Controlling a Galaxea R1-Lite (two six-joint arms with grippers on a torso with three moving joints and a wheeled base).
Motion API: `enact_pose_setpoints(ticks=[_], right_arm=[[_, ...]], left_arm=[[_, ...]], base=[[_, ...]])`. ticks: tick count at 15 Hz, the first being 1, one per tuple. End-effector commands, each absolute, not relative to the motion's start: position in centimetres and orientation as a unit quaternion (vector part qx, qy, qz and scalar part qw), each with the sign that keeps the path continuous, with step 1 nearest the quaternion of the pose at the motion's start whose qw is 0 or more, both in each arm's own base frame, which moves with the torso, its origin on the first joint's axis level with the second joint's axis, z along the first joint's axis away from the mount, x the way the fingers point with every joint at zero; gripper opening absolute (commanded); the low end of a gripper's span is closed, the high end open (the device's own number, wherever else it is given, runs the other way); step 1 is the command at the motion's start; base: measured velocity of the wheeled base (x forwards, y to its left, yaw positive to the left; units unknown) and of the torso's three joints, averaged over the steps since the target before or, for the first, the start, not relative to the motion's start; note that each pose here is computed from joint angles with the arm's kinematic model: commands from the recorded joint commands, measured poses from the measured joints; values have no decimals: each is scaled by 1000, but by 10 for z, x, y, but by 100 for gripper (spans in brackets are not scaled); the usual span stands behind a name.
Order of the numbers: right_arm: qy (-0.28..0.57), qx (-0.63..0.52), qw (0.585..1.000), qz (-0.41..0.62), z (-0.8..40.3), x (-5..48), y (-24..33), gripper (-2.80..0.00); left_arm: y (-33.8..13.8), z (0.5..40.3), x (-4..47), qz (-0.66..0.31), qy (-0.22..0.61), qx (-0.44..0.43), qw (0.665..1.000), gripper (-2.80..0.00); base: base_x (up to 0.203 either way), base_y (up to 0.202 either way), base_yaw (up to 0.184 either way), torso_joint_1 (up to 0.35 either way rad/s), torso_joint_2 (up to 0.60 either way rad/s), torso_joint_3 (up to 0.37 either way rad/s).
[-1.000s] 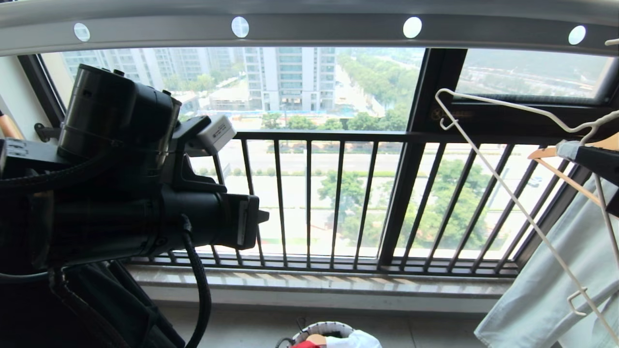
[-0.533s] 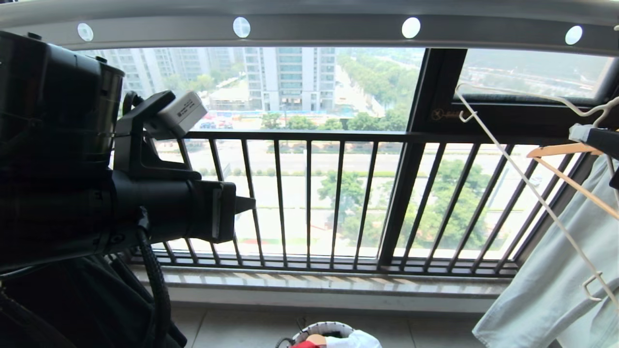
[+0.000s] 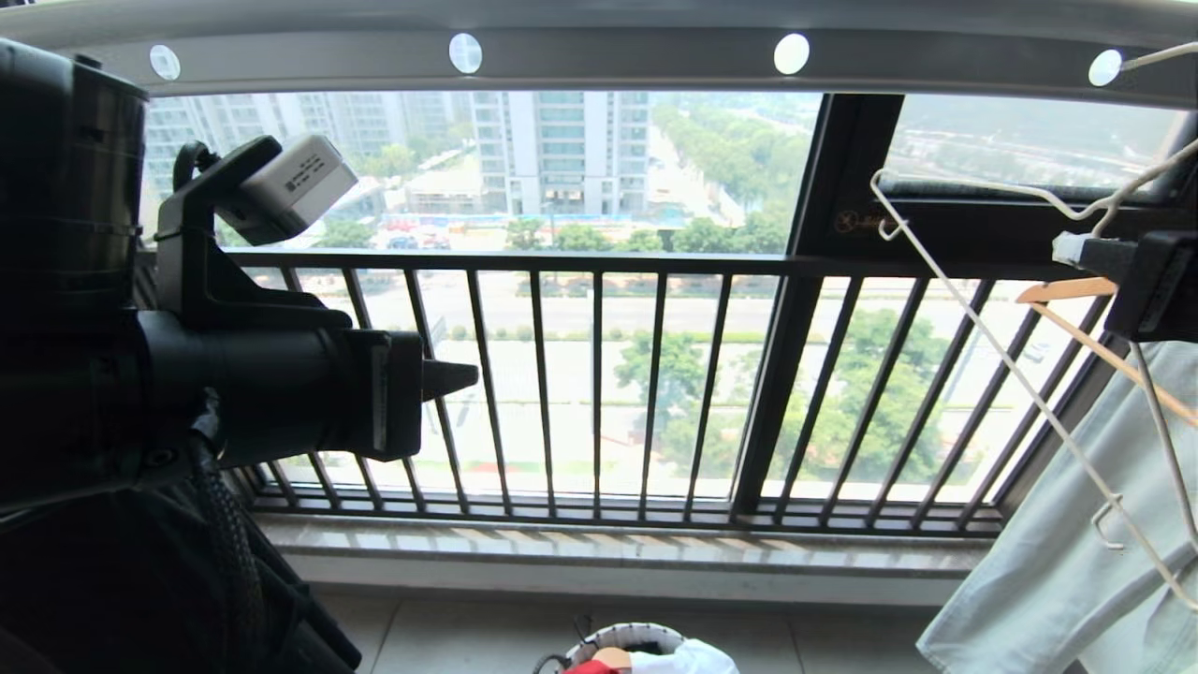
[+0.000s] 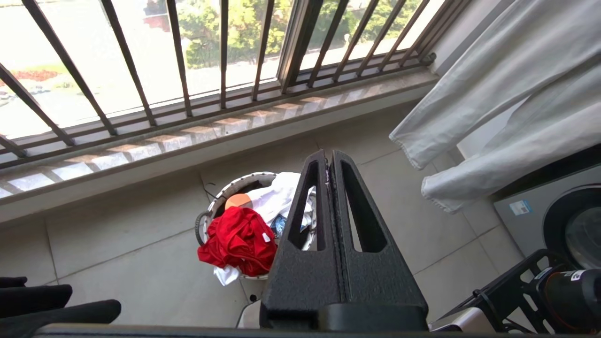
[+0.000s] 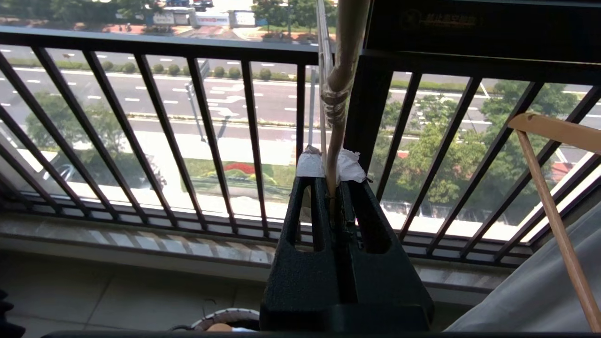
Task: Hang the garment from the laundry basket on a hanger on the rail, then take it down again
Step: Hang the clothes rack on the clothesline
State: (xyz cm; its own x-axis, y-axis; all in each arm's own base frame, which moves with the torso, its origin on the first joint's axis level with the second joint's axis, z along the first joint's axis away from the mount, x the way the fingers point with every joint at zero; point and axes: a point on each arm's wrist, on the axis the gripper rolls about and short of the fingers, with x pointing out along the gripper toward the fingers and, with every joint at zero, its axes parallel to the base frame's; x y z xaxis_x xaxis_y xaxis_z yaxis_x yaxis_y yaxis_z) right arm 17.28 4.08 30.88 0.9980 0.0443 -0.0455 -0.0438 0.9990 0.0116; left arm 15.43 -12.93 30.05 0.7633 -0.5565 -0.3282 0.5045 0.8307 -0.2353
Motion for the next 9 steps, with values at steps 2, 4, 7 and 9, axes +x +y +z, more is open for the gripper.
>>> enact_pose_setpoints(ticks=[2, 4, 7, 9], right_arm=[[36, 2, 999, 13, 309, 199, 44, -280], [33, 4, 999, -1, 311, 201, 39, -280], [26, 6, 1000, -8, 314, 200, 35, -280], [17, 8, 1000, -9, 318, 191, 33, -280]], left_arm=[[-125, 306, 149, -285, 184, -72, 938, -280], [-122, 309, 145, -286, 177, -75, 939, -280], [-118, 312, 140, -290, 168, -73, 940, -280], [-117, 313, 140, -290, 167, -73, 940, -280]], base=[[0, 0, 0, 0, 0, 0], [0, 0, 0, 0, 0, 0], [0, 0, 0, 0, 0, 0], [0, 0, 0, 0, 0, 0]])
